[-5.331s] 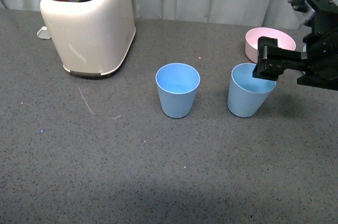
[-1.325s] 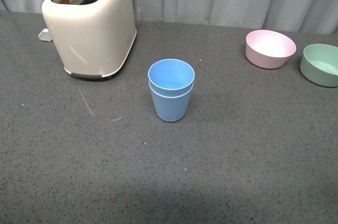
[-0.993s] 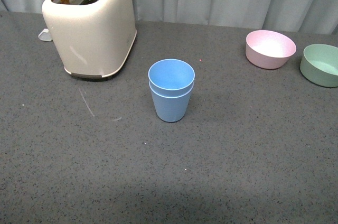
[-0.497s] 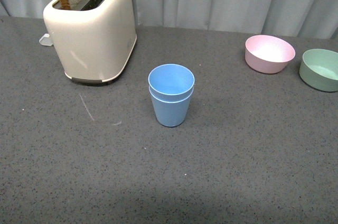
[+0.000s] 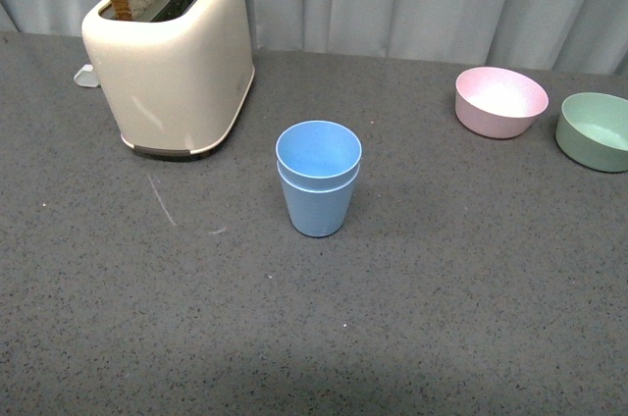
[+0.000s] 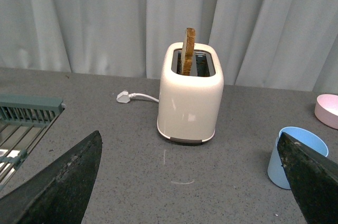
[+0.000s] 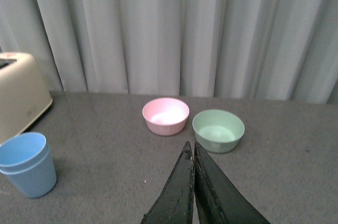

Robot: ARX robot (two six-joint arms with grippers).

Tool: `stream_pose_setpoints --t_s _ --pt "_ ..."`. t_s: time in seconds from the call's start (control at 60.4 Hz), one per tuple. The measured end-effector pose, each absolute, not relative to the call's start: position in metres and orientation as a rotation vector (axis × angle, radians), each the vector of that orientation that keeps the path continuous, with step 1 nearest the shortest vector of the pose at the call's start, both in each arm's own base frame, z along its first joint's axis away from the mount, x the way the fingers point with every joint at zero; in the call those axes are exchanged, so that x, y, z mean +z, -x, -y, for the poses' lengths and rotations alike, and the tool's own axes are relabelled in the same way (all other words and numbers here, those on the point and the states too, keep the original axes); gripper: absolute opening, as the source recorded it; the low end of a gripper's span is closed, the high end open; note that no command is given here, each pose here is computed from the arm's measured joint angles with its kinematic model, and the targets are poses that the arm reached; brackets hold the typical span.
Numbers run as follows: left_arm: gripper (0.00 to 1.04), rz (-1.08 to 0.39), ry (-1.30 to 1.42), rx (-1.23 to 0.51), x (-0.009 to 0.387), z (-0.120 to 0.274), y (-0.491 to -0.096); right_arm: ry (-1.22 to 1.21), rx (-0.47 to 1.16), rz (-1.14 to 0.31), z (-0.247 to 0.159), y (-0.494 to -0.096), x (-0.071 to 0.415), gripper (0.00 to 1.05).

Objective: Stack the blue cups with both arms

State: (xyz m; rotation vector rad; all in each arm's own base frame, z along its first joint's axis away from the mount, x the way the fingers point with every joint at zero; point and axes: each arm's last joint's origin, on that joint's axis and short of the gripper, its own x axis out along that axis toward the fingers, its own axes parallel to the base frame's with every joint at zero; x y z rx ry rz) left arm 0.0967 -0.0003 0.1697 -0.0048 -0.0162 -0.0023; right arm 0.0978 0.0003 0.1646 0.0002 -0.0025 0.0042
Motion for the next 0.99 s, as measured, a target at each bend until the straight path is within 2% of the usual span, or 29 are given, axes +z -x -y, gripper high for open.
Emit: stream_pose_setpoints --t_s 0.116,0.646,0.993 --pt "0.98 0.016 0.005 -0.002 0.1697 0.0002 -0.0967 0.001 0.004 0.000 -0.0003 -0.0978 0.1644 0.02" --pt "0.98 0.016 0.005 -0.002 0.1697 0.0003 -0.0967 0.000 0.004 0.001 -0.0003 -0.0977 0.1645 0.97" --pt "0.98 0.016 0.005 -0.002 0.1697 0.0003 -0.0967 0.000 0.004 0.001 -0.0003 -0.0977 0.1645 0.95"
